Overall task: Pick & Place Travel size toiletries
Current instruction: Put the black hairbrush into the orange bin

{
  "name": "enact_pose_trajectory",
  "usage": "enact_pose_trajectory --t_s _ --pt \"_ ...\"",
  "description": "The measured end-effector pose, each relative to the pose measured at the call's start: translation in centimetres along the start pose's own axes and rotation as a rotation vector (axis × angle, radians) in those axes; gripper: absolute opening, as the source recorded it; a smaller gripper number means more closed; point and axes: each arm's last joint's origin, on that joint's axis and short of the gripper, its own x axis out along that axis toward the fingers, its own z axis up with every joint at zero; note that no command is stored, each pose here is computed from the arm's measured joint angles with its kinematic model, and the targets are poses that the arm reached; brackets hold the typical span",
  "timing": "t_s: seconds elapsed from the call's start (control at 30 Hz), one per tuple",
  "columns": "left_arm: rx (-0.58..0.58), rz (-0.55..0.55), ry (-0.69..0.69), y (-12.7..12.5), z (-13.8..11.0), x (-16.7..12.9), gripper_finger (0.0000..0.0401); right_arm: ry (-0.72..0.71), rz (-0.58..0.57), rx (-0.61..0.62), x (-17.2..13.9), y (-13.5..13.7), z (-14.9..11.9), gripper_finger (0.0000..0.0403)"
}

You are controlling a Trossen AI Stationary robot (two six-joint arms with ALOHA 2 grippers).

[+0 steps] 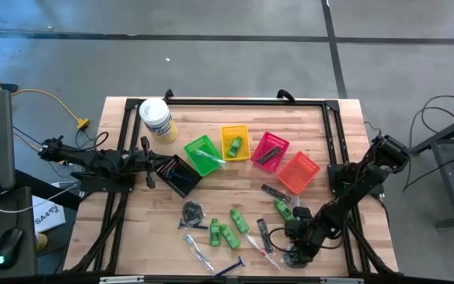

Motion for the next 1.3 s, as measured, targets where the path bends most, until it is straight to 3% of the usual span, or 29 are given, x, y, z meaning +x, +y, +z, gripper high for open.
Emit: enact_pose_trajectory --t_s 0.13,0.2,0.47,0.9,1.3 --pt "0.0 0.0 0.001 0.0 0.0 0.0 0.0 0.0 -0.001 -0.002 0.0 0.0 0.0 0.0017" --pt "0.0 0.0 -0.001 0.0 0.0 0.0 0.0 -0.007 -0.005 -0.005 0.0 0.0 0.0 0.0008" --pt "-0.001 0.0 -0.002 0.0 0.0 0.0 0.0 -0.088 0.009 -0.096 -1.4 0.2 0.6 0.0003" --pt "0.008 0.0 -0.003 0.0 0.0 0.0 0.0 -0.463 0.055 -0.244 -9.2 1.2 0.8 0.0003" --pt "0.018 0.0 -0.003 0.0 0.0 0.0 0.0 -0.485 0.048 -0.322 -10.1 1.4 0.0 0.0003"
